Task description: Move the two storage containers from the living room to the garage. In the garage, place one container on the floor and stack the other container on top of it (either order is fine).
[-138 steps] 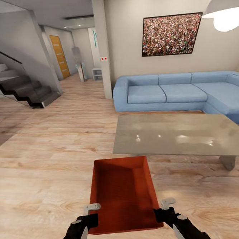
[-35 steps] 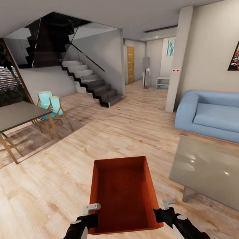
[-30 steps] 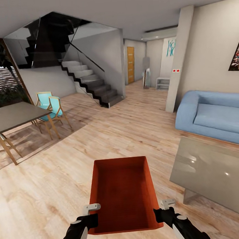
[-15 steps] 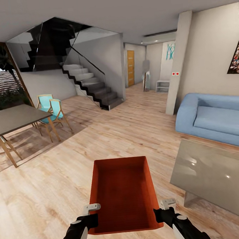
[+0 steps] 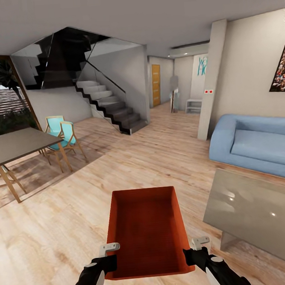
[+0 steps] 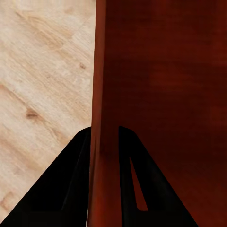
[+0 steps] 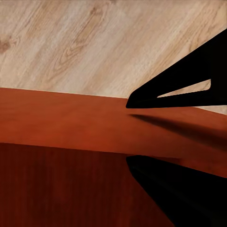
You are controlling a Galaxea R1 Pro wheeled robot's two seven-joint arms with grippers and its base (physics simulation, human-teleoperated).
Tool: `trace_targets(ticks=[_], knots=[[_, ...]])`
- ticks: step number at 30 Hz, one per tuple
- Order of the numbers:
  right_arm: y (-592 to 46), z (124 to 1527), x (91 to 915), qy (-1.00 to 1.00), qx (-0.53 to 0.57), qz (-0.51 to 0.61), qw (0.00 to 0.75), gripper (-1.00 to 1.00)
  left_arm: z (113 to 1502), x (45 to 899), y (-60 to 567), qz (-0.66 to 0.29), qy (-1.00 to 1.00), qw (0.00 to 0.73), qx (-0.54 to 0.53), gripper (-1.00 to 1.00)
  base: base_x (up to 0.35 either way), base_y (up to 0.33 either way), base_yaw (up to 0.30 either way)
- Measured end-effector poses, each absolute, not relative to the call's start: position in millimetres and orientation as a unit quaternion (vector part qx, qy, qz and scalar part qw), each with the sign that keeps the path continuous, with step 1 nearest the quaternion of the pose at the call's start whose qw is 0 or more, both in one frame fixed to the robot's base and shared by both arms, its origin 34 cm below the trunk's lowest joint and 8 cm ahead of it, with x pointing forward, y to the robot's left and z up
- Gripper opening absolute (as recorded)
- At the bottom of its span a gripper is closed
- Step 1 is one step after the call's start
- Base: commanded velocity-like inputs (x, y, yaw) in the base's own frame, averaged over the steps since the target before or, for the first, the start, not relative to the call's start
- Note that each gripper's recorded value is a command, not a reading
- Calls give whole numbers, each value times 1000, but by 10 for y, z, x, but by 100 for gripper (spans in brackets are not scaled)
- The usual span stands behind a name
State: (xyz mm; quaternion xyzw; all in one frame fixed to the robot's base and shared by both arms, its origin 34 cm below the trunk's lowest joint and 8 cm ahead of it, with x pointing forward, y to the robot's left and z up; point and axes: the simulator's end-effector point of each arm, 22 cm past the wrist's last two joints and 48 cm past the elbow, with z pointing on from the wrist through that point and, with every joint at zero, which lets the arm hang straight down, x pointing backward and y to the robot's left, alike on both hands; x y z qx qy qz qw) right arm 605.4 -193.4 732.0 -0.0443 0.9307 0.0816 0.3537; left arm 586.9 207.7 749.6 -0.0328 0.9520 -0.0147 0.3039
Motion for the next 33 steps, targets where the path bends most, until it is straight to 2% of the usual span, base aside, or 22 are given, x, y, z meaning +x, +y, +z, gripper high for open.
trace_targets(ticks=[33], knots=[[-1935,7415,6099,927,-45,81,363,-100,7588,5911,2076,-15,949,313,-33,-100,0,0,0]])
